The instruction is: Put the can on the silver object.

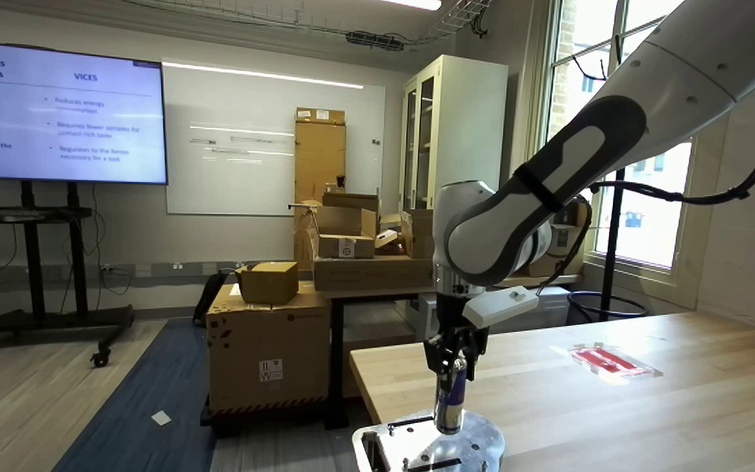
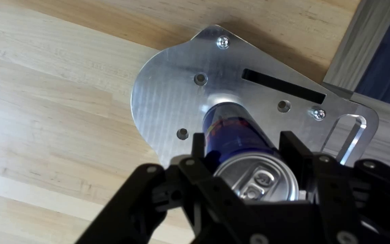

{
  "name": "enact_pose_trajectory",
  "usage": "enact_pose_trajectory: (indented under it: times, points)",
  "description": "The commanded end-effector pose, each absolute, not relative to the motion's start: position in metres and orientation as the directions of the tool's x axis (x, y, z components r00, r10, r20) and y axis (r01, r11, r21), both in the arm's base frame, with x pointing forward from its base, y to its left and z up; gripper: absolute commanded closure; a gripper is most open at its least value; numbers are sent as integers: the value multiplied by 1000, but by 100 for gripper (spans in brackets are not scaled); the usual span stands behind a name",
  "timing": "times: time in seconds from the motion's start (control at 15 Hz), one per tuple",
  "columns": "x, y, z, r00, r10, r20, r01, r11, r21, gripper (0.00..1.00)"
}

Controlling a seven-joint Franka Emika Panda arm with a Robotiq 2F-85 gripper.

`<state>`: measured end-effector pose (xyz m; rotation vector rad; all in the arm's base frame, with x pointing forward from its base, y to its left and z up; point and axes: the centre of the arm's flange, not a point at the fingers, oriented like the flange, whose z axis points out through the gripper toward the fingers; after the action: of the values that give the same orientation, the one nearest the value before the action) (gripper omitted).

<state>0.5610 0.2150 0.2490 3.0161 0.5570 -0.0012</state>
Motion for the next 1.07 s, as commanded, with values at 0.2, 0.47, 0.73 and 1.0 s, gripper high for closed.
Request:
enact_pose_trajectory:
  times: [0.2, 0.47, 0.73, 1.0]
  points:
    - [581, 220, 237, 929, 371, -9, 371, -927, 62, 67]
    - [585, 220, 231, 930, 366, -15, 367, -928, 60, 67]
    - [584, 215, 235, 935, 355, -15, 355, -932, 66, 50]
    - [577, 204, 259, 941, 339, 3, 337, -938, 79, 4]
